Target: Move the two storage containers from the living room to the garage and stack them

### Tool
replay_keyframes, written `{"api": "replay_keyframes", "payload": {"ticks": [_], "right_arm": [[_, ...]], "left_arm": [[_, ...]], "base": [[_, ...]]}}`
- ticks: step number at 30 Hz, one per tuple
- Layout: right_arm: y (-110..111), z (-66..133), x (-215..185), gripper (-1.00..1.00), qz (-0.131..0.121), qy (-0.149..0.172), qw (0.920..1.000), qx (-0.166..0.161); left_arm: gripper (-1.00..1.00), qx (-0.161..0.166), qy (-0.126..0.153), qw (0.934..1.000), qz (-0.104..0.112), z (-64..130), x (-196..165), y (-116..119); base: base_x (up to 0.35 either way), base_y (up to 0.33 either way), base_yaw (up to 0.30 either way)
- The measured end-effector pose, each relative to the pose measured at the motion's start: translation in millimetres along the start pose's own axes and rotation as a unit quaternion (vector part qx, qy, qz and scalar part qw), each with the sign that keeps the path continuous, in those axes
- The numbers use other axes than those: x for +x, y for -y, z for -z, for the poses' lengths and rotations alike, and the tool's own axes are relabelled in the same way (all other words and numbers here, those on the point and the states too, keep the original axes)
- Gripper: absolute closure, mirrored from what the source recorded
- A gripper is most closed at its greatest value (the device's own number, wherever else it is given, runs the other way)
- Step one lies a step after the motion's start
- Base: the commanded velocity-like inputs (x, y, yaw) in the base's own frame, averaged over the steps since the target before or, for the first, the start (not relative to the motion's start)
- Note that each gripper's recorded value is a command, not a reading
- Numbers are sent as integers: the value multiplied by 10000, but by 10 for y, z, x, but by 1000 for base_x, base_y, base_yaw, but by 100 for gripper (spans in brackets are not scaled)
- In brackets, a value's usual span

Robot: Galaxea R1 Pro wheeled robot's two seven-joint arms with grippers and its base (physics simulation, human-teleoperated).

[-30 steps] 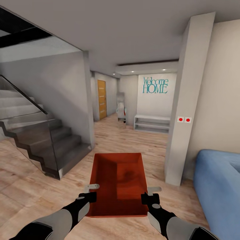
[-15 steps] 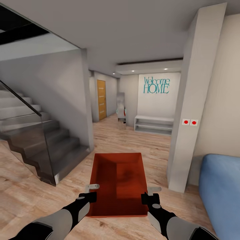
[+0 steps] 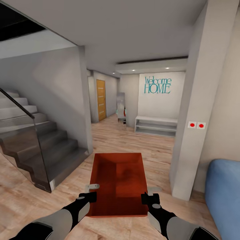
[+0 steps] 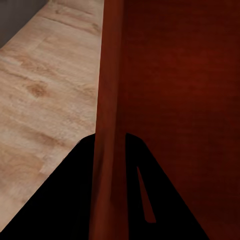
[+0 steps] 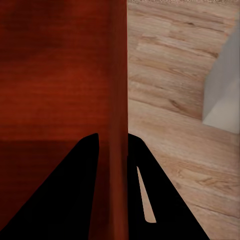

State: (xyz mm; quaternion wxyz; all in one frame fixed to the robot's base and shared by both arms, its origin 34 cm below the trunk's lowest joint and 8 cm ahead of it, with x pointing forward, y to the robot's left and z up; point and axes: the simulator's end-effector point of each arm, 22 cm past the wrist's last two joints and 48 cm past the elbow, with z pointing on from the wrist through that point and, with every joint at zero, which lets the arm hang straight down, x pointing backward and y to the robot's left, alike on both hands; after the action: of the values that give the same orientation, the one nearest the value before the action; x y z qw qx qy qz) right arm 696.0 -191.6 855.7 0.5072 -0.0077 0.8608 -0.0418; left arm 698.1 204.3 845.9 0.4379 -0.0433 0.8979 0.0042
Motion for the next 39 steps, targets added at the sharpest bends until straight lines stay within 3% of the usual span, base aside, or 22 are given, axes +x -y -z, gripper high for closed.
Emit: {"api": "replay_keyframes", "payload": {"ticks": [39], "right_arm": [[-6, 1, -5, 100, 5, 4, 10000, 4]], "left_arm": [[100, 3, 3, 10000, 3, -1, -3, -6]], "base": [[326, 0, 0]]}}
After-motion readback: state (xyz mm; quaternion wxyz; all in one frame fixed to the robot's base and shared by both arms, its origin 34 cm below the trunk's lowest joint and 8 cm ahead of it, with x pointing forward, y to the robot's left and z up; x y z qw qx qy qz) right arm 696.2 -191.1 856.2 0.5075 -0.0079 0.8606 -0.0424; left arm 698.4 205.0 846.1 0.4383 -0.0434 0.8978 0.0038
